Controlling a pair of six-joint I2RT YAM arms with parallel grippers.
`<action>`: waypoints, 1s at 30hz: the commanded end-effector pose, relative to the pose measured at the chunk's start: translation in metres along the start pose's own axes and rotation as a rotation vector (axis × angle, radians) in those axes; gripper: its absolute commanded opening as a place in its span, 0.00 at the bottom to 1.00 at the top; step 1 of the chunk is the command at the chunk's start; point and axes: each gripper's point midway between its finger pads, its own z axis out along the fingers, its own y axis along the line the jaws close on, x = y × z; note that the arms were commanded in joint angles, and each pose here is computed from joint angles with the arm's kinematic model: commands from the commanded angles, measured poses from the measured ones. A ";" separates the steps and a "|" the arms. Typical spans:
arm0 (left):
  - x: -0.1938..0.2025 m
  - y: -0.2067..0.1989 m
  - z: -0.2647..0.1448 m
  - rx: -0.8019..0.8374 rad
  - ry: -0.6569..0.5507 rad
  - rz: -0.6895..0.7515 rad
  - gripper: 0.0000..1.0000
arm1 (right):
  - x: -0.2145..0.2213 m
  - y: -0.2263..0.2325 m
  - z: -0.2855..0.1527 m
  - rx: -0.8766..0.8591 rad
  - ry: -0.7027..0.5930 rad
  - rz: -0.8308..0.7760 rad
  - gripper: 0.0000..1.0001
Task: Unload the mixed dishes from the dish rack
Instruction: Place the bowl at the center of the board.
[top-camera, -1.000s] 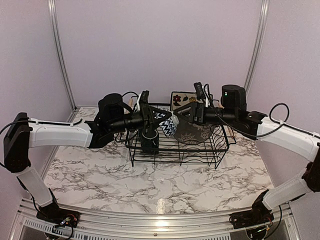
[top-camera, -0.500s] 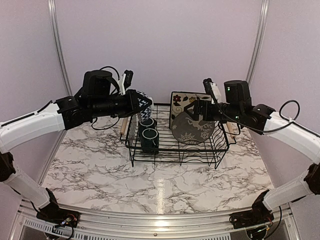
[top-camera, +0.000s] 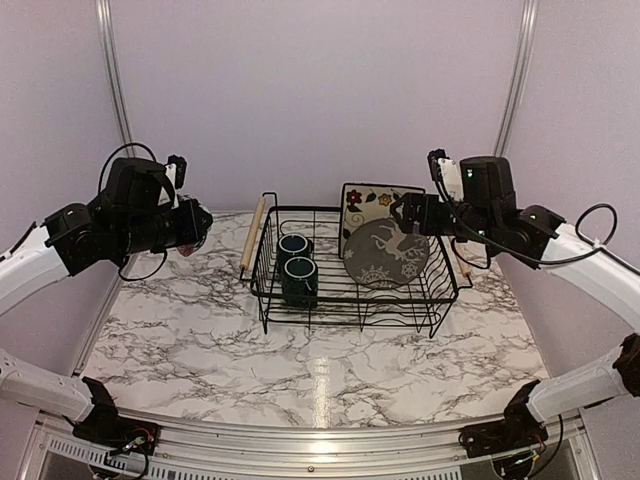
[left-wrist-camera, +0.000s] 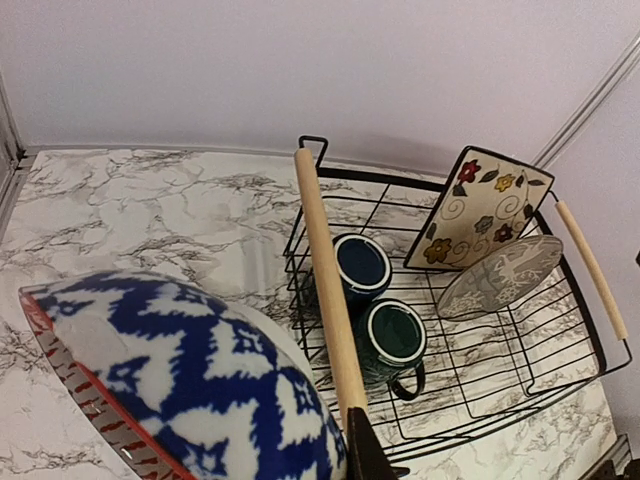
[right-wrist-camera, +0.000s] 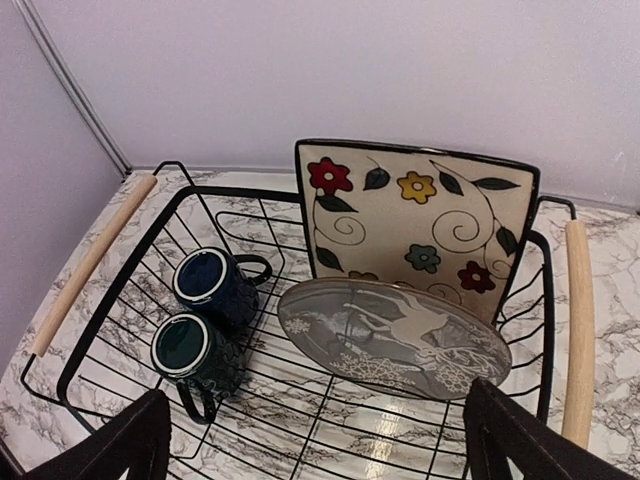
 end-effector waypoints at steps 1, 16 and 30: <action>0.015 0.044 -0.003 -0.169 0.030 0.057 0.04 | -0.015 0.028 -0.030 -0.194 -0.087 -0.094 0.99; 0.102 0.157 0.047 -0.616 0.336 0.202 0.00 | -0.012 0.039 -0.060 -0.314 -0.153 -0.058 0.98; 0.172 0.200 0.107 -0.762 0.615 0.382 0.00 | -0.004 0.041 -0.056 -0.338 -0.130 -0.020 0.98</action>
